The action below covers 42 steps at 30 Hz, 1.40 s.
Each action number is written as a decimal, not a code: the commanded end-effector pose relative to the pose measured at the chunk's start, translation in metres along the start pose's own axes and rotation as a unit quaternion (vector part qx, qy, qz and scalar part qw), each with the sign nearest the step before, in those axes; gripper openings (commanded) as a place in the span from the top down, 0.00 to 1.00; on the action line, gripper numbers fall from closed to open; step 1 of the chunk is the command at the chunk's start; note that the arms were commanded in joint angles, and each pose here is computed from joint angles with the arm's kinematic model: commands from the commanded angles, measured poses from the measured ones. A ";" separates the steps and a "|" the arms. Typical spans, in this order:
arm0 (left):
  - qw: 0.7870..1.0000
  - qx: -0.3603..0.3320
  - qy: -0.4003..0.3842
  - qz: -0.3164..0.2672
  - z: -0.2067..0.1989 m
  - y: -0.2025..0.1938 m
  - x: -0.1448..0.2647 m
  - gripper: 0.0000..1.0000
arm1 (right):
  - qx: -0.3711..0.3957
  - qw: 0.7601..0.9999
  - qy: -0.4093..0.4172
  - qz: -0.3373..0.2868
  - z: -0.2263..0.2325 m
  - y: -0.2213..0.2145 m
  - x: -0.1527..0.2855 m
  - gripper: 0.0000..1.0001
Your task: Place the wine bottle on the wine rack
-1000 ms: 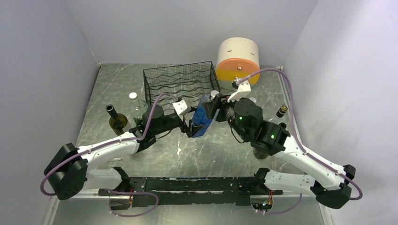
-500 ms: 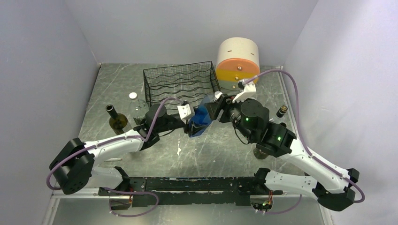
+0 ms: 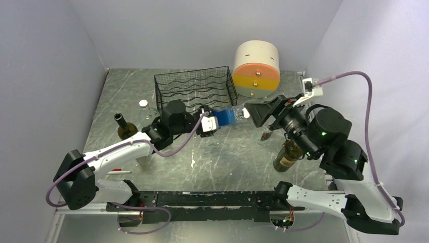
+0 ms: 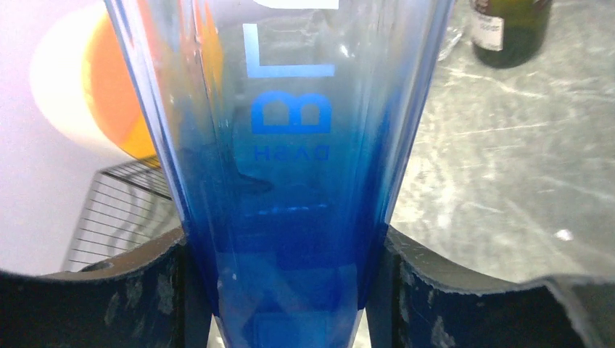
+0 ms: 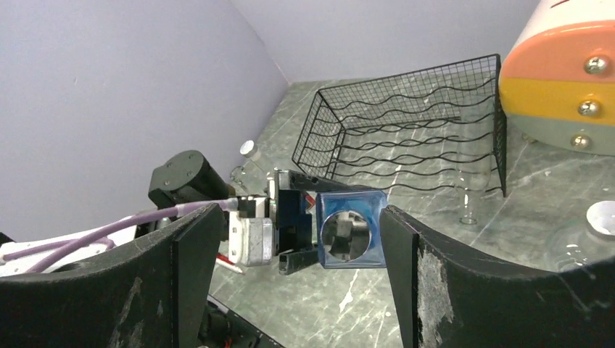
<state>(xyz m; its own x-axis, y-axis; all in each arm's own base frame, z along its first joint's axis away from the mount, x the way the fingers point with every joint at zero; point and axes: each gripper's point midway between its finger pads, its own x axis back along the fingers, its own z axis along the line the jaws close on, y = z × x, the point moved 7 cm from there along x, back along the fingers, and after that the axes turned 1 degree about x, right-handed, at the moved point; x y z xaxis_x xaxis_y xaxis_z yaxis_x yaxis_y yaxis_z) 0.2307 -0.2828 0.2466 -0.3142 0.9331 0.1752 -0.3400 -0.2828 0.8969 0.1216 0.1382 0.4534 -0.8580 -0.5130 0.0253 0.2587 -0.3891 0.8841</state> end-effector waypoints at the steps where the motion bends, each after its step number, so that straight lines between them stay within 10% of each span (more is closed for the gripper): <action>1: 0.971 -0.211 0.068 -0.092 0.050 0.086 0.018 0.93 | 0.053 0.997 -0.022 0.054 -0.009 -0.008 0.007 0.17; 13: 0.893 -0.442 0.071 -0.050 0.068 0.116 0.030 0.93 | 0.130 0.979 -0.013 0.157 -0.005 -0.041 -0.014 0.14; 28: 0.831 -0.551 0.066 -0.052 0.063 0.141 0.034 0.93 | 0.117 0.955 -0.003 0.271 -0.011 -0.118 -0.037 0.12; 35: 0.825 -0.559 0.069 -0.044 0.064 0.140 0.030 0.93 | 0.109 0.950 -0.019 0.291 -0.016 -0.133 -0.040 0.35; 42: 0.832 -0.548 0.073 -0.038 0.066 0.137 0.027 0.80 | 0.114 0.957 -0.055 0.262 -0.024 -0.127 -0.043 0.81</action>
<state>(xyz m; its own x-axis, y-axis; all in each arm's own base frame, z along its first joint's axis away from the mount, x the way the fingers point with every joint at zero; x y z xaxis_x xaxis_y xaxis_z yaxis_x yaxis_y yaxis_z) 0.2369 -0.2822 0.3185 -0.3024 0.9095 0.2853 -0.9343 -0.3421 0.1003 0.1305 0.1950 0.3256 -0.6303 -0.5391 0.5587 0.5986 0.1209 0.7919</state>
